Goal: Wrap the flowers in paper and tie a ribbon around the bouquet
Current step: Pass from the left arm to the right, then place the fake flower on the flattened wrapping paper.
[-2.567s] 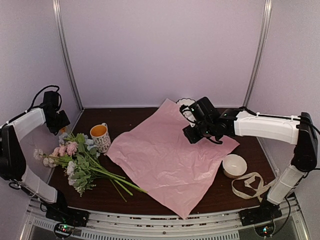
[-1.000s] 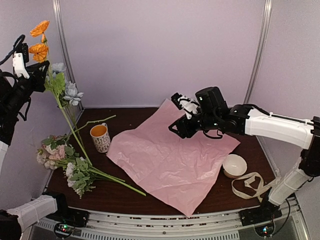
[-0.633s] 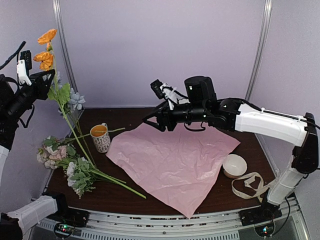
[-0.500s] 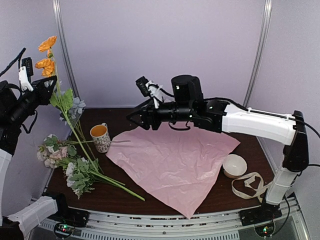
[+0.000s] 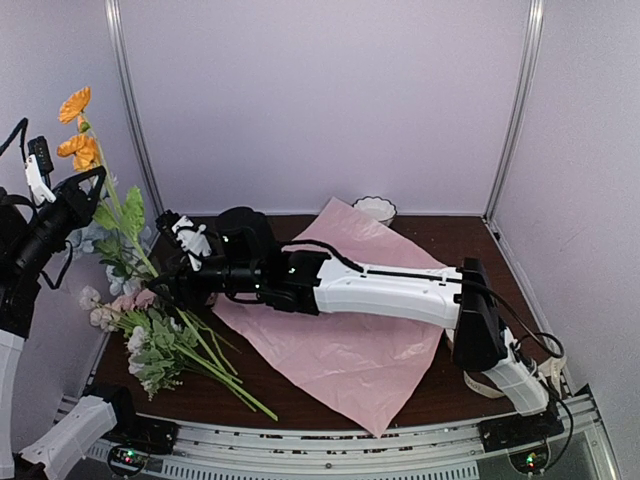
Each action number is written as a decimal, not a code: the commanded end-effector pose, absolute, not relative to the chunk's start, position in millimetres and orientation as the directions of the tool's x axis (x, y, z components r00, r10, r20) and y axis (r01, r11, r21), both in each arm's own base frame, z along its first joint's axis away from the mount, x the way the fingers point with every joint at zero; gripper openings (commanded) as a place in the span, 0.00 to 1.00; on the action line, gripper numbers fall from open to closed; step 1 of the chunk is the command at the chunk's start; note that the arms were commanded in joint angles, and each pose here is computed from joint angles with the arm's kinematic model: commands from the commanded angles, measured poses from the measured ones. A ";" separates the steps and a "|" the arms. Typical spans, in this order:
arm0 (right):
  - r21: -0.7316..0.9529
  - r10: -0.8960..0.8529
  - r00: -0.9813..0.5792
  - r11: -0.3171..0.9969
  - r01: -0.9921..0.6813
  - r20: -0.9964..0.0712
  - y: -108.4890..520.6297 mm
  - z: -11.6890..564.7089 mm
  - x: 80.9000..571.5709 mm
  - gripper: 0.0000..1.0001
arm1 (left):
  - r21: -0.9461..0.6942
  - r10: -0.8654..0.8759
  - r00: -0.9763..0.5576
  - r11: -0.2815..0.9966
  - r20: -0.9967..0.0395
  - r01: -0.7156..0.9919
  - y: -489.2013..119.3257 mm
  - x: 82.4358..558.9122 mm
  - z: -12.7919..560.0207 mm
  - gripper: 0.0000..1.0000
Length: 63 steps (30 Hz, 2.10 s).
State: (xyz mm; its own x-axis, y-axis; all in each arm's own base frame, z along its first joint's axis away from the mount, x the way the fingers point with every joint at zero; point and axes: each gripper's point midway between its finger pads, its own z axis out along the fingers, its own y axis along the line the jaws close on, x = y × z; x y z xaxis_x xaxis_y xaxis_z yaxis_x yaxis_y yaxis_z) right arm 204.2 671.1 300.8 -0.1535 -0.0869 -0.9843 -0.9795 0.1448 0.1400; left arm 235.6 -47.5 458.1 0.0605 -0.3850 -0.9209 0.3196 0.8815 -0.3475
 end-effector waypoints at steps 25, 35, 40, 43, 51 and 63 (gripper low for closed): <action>0.151 -0.062 -0.167 0.206 -0.967 -0.984 676.7 297.9 206.8 0.00 | -0.370 -0.378 0.006 0.907 -0.926 0.201 -32.4 248.7 432.5 0.34; 0.257 0.101 -0.248 0.090 -0.962 -0.963 613.5 413.9 210.1 0.00 | -0.311 -0.324 -0.087 0.941 -0.942 -0.132 15.9 259.1 383.9 0.84; 0.412 0.091 -0.403 0.281 -0.867 -0.911 543.7 410.0 272.8 0.00 | -0.269 -0.304 -0.139 0.937 -0.943 -0.222 28.7 263.2 367.5 0.85; 0.454 0.060 -0.502 0.530 -0.717 -0.863 494.2 357.9 325.6 0.00 | -0.260 -0.302 -0.168 0.937 -0.938 -0.234 29.4 267.1 359.1 0.85; 0.392 0.013 -0.661 0.814 -0.428 -0.750 416.8 229.0 400.1 0.00 | -0.259 -0.324 -0.263 0.932 -0.909 -0.254 26.8 282.9 331.5 0.85; 0.189 -0.092 -0.787 0.948 -0.257 -0.610 365.0 105.1 435.2 0.03 | -0.297 -0.404 -0.449 0.910 -0.797 -0.290 15.1 304.9 254.8 0.81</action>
